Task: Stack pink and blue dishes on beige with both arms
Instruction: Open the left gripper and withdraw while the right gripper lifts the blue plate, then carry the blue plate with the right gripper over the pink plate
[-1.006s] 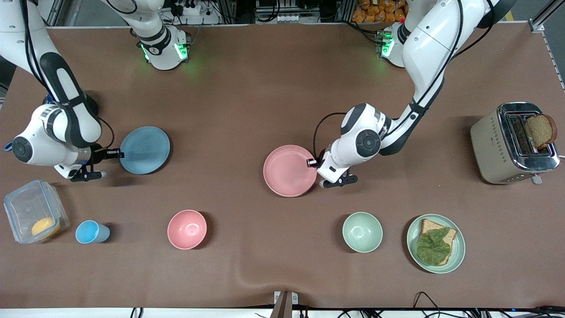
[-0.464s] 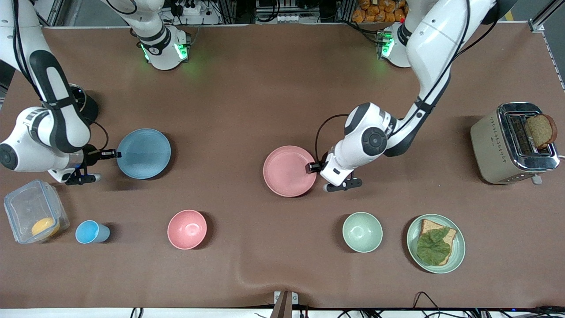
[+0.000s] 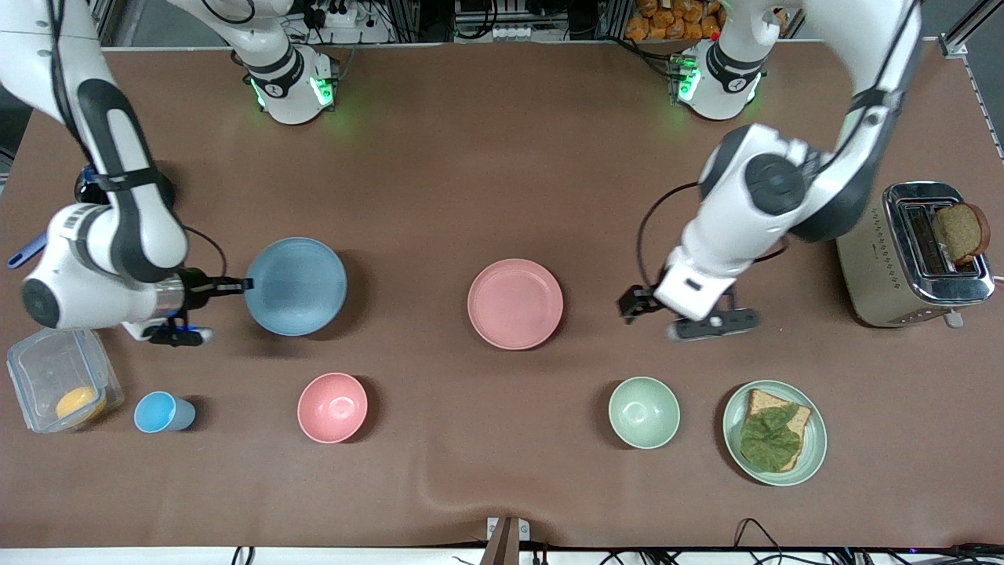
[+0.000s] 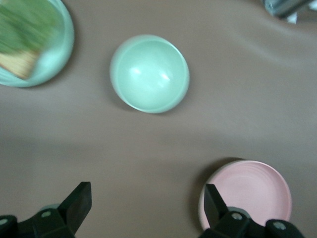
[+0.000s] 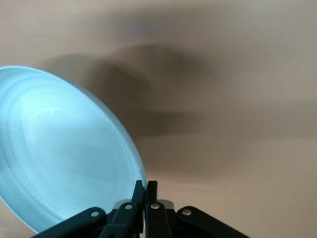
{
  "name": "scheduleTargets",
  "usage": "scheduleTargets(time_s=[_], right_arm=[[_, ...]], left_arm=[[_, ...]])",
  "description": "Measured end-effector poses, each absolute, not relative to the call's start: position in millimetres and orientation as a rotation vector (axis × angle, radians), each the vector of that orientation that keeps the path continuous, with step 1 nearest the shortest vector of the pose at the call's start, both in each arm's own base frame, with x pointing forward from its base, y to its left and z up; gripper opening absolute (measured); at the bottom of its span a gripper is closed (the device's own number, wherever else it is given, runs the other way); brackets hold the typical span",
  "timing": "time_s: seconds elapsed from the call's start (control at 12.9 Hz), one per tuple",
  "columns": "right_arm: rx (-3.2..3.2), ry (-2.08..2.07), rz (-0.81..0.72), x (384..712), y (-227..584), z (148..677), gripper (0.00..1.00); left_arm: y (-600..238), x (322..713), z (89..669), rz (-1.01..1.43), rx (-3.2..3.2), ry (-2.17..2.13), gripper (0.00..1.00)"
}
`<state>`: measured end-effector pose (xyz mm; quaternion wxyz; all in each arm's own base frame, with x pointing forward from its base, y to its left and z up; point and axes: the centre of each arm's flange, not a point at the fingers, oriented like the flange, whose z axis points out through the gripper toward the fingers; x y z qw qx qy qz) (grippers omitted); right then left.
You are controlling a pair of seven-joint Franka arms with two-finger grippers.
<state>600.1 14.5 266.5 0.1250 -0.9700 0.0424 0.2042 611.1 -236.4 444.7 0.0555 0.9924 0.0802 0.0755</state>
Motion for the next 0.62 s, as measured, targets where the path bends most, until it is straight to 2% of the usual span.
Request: scheduleTargets(time_s=[0.31, 0.62], right_arm=[[-2.846, 0.203, 0.614, 598.8, 146.9, 286.1, 0.03], [-2.835, 0.168, 0.636, 586.4, 236.6, 287.4, 0.03]], left_arm=[[-163.6, 599.2, 526.3, 0.311, 3.092, 0.169, 1.00], [-143.7, 574.0, 601.9, 0.273, 3.150, 0.180, 1.00]])
